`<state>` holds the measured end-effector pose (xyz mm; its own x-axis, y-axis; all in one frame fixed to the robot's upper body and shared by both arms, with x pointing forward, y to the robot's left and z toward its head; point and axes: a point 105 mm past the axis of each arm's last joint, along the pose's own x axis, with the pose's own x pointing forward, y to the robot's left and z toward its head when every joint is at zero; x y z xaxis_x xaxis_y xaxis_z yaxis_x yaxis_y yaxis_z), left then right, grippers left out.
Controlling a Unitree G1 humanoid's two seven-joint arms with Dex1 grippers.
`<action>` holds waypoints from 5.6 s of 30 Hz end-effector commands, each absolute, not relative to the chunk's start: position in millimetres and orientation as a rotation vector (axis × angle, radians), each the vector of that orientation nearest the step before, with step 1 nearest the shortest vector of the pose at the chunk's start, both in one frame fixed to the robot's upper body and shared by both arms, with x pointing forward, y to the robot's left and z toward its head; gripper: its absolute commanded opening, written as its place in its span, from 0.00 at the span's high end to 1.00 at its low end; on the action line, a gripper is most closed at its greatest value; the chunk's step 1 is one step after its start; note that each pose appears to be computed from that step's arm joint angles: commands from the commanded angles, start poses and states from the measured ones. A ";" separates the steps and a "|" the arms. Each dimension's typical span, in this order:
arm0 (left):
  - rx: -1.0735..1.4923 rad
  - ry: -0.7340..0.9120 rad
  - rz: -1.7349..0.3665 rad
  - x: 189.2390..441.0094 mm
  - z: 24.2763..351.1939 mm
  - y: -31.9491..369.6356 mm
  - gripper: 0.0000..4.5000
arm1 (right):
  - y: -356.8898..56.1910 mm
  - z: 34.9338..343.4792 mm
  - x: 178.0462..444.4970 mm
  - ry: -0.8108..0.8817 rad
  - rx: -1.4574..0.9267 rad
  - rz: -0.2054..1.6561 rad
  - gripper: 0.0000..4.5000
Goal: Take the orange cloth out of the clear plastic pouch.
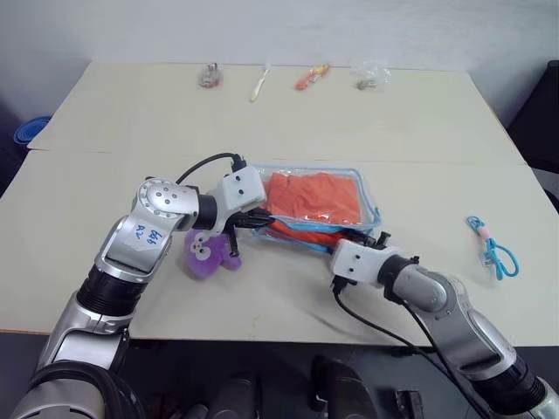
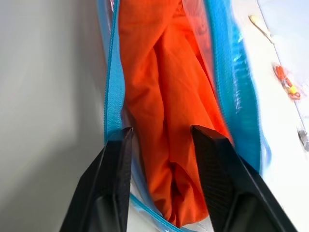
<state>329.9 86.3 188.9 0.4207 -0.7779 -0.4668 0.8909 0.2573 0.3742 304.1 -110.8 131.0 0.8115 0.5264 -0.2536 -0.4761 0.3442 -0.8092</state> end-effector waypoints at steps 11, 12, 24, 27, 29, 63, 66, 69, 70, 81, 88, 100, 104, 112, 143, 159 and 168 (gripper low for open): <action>0.657 0.129 -1.166 321.8 200.9 77.8 1.00 | -100.5 138.1 318.3 -0.145 -1.190 0.647 0.01; 0.658 0.126 -1.168 321.4 201.1 77.4 1.00 | -99.7 138.2 321.6 -0.149 -1.210 0.644 0.01; 0.668 0.108 -1.186 319.0 203.1 75.3 1.00 | -85.9 147.8 343.7 -0.205 -1.217 0.597 0.01; 0.673 0.109 -1.190 318.3 201.3 76.0 1.00 | -83.8 151.7 344.1 -0.217 -1.214 0.602 0.01; 0.684 0.108 -1.192 318.1 199.5 76.4 1.00 | -81.2 158.7 343.8 -0.232 -1.192 0.602 0.01; 0.671 0.087 -1.203 315.3 199.2 76.6 1.00 | -59.3 132.5 366.3 -0.191 -1.255 0.697 0.29; 0.670 0.084 -1.207 314.2 199.2 75.7 1.00 | -58.8 127.1 372.7 -0.183 -1.284 0.704 0.29; 0.670 0.083 -1.206 313.9 199.3 75.9 1.00 | -58.2 122.5 377.3 -0.179 -1.282 0.707 0.29; 0.671 0.083 -1.202 314.2 199.2 76.7 1.00 | -58.9 119.9 377.6 -0.172 -1.278 0.712 0.33; 0.680 0.105 -1.118 327.1 194.9 82.2 1.00 | -62.5 118.2 368.7 -0.178 -1.256 0.739 0.99; 0.699 0.124 -1.026 346.8 190.6 84.9 1.00 | -64.8 127.8 357.8 -0.198 -1.237 0.719 0.99; 0.709 0.127 -0.956 365.5 186.6 81.7 1.00 | -65.4 156.3 312.7 -0.287 -1.195 0.770 0.99; 0.707 0.126 -0.950 368.4 185.9 81.3 1.00 | -69.4 164.5 300.5 -0.313 -1.199 0.761 0.99; 0.732 0.130 -0.944 371.2 181.1 86.8 1.00 | -105.7 191.4 279.6 -0.316 -1.271 0.684 0.99; 0.599 0.018 -1.006 367.7 207.9 77.3 0.00 | -160.2 251.7 246.0 -0.276 -1.229 0.660 1.00; 0.769 0.042 -0.977 388.3 193.5 68.7 0.00 | -137.1 249.2 234.1 -0.355 -1.182 0.742 1.00; 0.750 0.029 -0.953 405.1 192.1 59.8 0.00 | -140.6 267.8 196.0 -0.211 -0.931 0.881 1.00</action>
<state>403.4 65.2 179.0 0.5886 -0.7155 -0.3765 0.7706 0.3556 0.5290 203.1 -140.0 258.8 0.6501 0.7301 -0.2104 -0.5575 0.2702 -0.7850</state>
